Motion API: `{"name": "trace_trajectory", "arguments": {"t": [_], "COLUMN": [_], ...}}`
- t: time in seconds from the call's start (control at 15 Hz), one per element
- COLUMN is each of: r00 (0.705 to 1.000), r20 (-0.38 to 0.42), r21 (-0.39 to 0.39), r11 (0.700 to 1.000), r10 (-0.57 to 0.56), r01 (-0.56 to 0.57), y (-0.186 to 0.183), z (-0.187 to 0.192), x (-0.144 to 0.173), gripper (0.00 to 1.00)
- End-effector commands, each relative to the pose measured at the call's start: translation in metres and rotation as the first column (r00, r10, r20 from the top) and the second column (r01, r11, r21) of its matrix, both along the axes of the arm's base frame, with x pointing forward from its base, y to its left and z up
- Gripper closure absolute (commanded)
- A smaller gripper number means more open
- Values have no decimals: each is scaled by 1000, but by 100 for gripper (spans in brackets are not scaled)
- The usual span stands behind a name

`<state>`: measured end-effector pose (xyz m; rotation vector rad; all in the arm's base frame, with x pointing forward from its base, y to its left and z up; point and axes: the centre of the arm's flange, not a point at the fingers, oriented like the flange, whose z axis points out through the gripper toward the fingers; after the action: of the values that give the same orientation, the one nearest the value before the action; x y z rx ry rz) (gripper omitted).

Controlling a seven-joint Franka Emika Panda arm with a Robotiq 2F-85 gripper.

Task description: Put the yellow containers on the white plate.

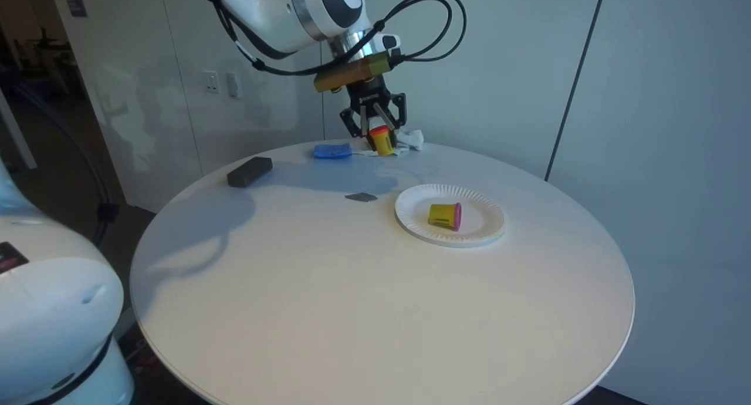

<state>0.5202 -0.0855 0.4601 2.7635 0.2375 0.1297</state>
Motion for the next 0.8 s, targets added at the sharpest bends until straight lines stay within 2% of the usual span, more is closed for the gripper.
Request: {"name": "trace_trajectory", "arguments": {"t": [0.0,0.27,0.4,0.53,0.73], "r00": [980,946,922,911,905], "r20": [25,45,50,68,92], "r21": [3,41,0,-17,7], "r11": [980,947,923,912,909], "r10": [-197,-320,-384,-407,-416], "r01": [197,319,384,409,417], "y": [-25,-56,-70,-84,-98], "z": [-14,-35,-37,-37,-36], "x": [-27,-26,-24,-21,-12], "gripper": [79,79,79,79,79]}}
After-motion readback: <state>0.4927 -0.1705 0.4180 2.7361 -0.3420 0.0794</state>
